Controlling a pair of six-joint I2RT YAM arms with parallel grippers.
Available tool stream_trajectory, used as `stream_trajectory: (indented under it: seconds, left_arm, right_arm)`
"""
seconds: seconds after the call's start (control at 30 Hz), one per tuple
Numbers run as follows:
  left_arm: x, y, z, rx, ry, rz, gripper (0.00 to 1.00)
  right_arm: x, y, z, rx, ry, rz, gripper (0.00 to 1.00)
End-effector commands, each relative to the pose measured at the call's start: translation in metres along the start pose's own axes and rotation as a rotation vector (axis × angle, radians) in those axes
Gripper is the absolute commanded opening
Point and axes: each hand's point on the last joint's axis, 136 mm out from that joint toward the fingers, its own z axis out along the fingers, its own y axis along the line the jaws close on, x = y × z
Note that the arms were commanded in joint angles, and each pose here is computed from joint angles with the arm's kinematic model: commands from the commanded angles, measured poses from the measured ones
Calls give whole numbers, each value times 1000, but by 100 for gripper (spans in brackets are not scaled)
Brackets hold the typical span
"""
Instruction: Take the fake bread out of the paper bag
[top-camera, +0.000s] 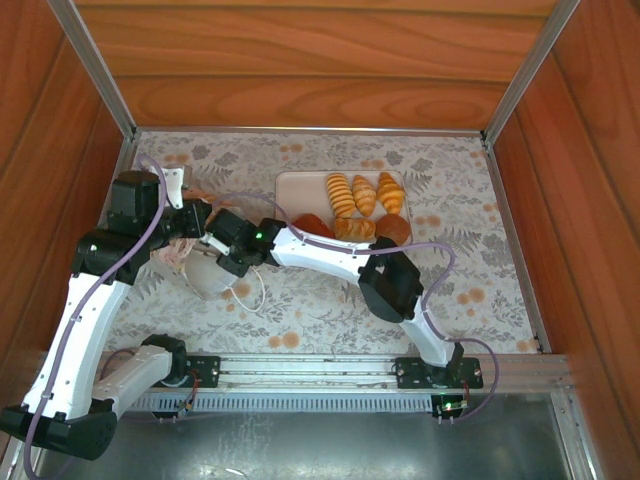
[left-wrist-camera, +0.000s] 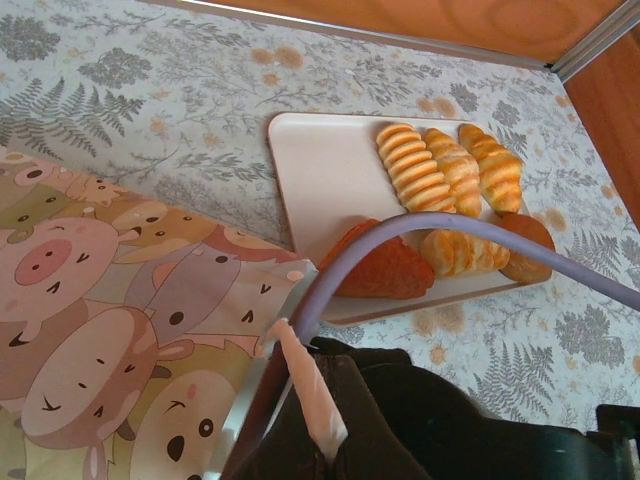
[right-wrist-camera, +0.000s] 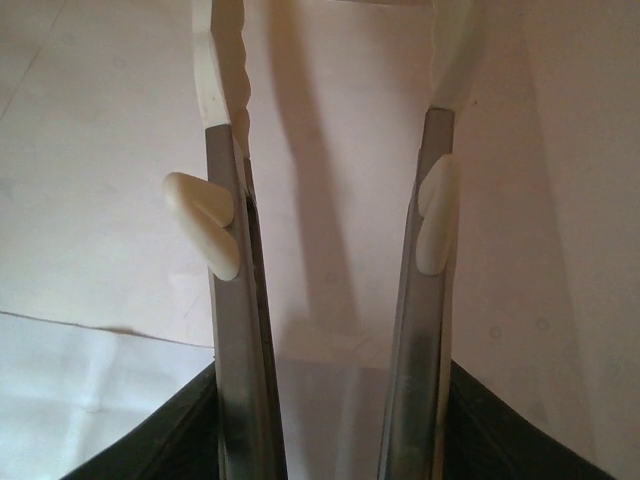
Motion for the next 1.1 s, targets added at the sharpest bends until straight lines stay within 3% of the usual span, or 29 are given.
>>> stream_trajectory:
  seconds: [0.0,0.37,0.73,1.07]
  left_arm:
    - [2,-3,-2,14,8,5,0]
    - [4,-6,-2,32,17,0,0]
    - [-6,-3,-13,-4,-38,-1,0]
    - [-5,-2,-14,-12,-42,-1,0]
  right_arm:
    - [-8,1,0,20,-3,-8,51]
    - [-14,0,12,23,19,-32,55]
    - [-20,6,2,-34,-82,60,48]
    - [-21,3,5,-42,-93,76,51]
